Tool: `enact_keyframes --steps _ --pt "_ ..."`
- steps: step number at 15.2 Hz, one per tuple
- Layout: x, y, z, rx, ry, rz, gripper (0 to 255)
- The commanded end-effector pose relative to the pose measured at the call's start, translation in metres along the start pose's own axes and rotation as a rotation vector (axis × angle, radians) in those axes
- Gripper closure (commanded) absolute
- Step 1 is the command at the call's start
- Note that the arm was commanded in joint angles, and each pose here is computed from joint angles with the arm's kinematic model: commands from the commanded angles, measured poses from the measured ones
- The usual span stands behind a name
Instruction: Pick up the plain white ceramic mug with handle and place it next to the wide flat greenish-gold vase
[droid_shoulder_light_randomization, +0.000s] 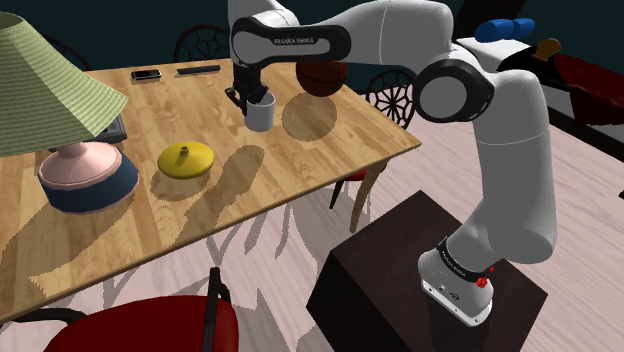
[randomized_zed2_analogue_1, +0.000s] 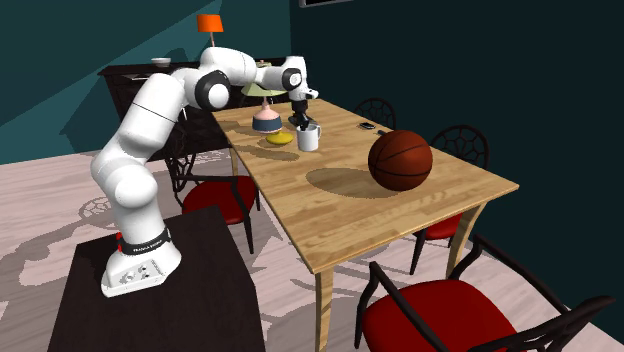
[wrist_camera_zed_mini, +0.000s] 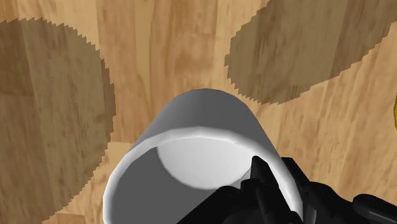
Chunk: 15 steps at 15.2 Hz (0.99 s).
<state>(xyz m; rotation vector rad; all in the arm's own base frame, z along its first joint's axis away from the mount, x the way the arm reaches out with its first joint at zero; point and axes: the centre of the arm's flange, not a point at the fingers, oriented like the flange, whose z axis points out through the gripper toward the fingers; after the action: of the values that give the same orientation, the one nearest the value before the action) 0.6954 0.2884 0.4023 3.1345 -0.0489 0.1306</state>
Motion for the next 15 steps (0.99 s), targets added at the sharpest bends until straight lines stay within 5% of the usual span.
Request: enact_keyframes --steps 1,8,15 --pt "-0.001 -0.001 0.011 0.000 0.001 0.000 255" --pt "-0.004 -0.001 0.047 0.000 0.001 0.000 255" --pt "-0.004 -0.001 0.047 0.000 0.001 0.000 255"
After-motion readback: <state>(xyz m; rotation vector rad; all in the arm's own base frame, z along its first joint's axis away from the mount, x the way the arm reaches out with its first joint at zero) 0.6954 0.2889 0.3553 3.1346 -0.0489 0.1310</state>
